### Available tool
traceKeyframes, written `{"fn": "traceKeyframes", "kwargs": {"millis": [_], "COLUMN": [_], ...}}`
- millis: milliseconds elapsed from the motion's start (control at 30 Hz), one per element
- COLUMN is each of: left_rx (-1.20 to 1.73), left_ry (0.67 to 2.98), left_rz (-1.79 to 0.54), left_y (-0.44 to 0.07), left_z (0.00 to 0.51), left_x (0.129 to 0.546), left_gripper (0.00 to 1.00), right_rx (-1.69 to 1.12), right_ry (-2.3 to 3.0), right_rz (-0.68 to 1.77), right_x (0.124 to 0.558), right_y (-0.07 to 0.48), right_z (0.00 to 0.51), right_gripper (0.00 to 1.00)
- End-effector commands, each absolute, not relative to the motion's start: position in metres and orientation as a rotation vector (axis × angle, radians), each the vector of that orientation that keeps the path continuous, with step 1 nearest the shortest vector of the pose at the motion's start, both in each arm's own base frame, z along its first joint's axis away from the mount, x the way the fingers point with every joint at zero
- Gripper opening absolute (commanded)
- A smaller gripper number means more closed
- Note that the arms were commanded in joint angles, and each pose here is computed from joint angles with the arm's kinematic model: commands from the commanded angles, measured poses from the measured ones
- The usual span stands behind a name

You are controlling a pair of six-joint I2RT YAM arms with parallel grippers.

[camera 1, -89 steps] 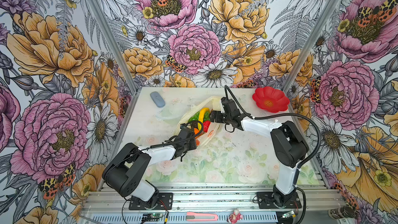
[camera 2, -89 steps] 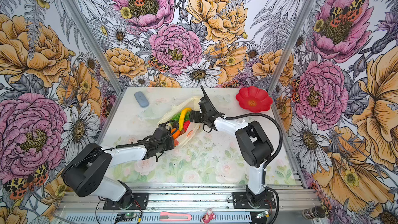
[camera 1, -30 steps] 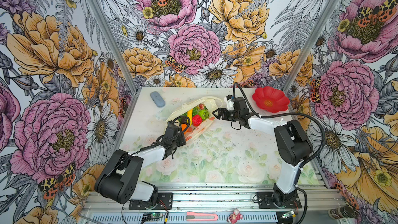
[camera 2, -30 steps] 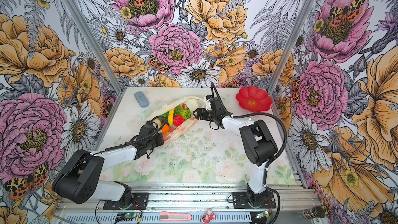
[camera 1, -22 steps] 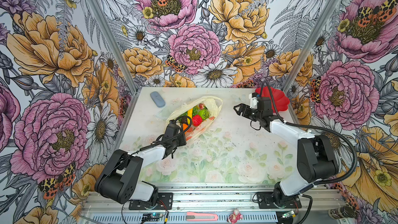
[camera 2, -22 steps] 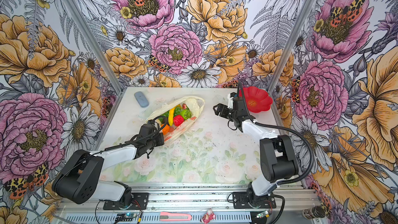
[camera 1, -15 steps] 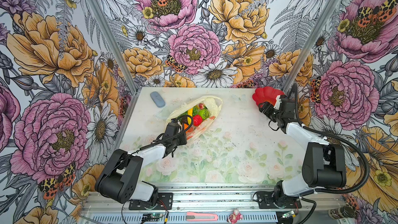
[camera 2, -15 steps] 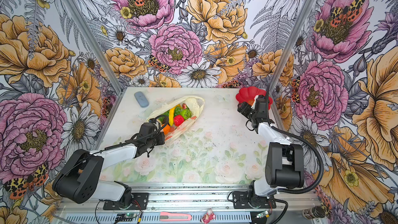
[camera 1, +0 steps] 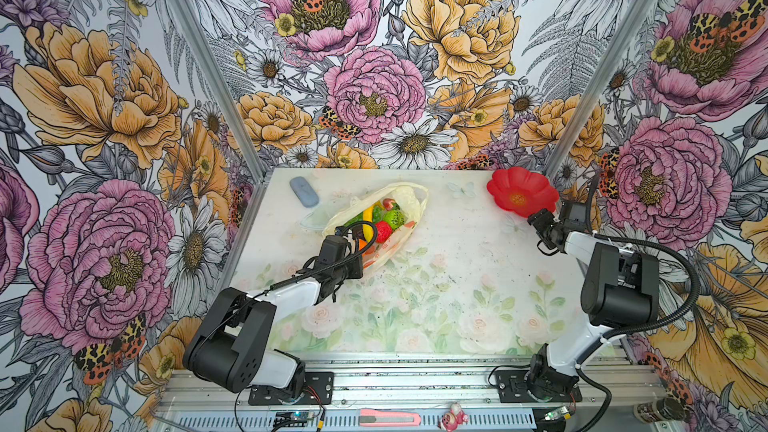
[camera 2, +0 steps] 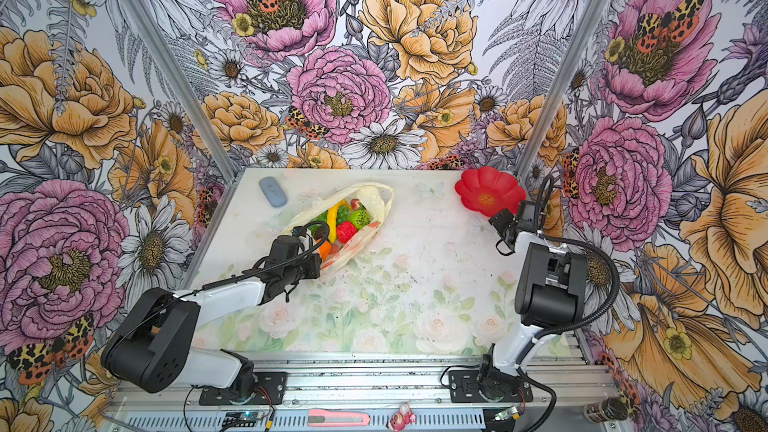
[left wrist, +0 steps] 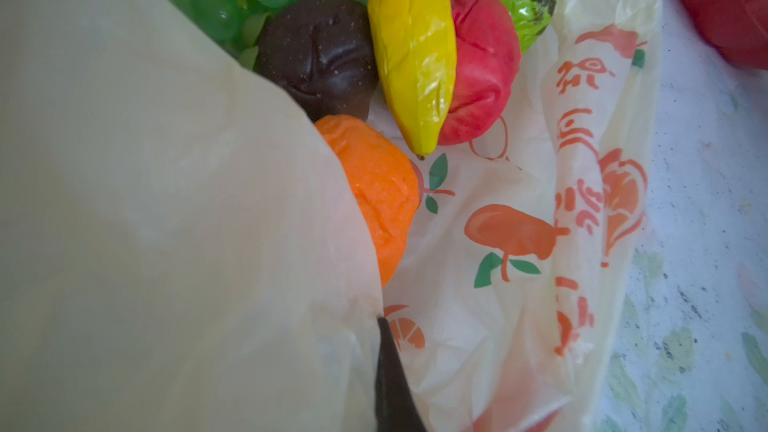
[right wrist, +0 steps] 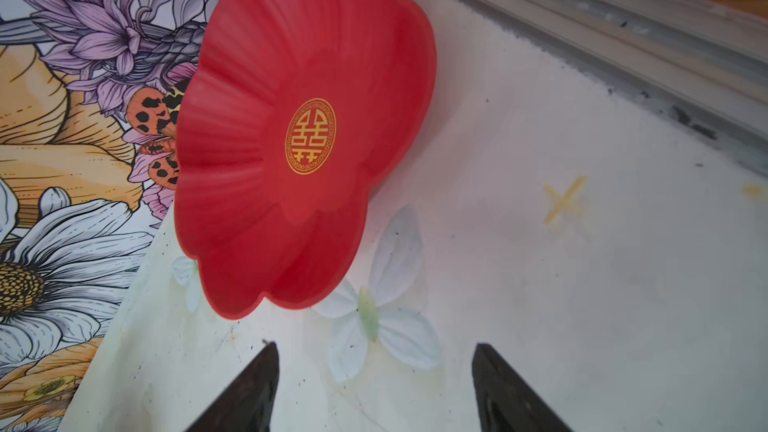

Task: Take the fake fruits out of the plastic bag
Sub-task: 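Release the bag rim and move the right gripper to the red plate, then grasp the red plate rim with the right gripper and drag it beside the bag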

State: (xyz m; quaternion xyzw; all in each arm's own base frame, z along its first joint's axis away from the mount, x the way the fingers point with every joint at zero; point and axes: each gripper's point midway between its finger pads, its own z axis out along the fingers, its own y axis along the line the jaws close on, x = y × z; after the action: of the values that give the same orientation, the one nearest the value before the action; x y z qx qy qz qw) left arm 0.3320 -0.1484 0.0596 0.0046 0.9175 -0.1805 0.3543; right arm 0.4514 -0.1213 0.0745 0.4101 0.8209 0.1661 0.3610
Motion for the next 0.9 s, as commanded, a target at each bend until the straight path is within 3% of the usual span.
{"fn": "traceKeyframes", "kwargs": {"millis": [0, 233, 467, 867], "left_rx": [0.055, 0.050, 0.042, 0.021], "left_ry": [2.327, 2.340, 2.344, 2.351], "left_rz": [-0.504, -0.506, -0.503, -0.487], "left_y": [-0.158, -0.159, -0.158, -0.155], "left_z": [0.070, 0.066, 0.064, 0.064], "left_x": [0.337, 0.338, 0.338, 0.337], "left_gripper": [0.02, 0.02, 0.02, 0.02], "right_rx": [1.044, 1.055, 1.091, 1.076], "right_ry": [2.050, 2.061, 2.079, 2.060], "right_rz": [0.461, 0.586, 0.604, 0.700], "right_x": [0.477, 0.505, 0.512, 0.502], "right_y": [-0.130, -0.127, -0.129, -0.114], "right_z": [0.087, 0.066, 0.046, 0.046], "right_gripper": [0.73, 0.68, 0.55, 0.18]}}
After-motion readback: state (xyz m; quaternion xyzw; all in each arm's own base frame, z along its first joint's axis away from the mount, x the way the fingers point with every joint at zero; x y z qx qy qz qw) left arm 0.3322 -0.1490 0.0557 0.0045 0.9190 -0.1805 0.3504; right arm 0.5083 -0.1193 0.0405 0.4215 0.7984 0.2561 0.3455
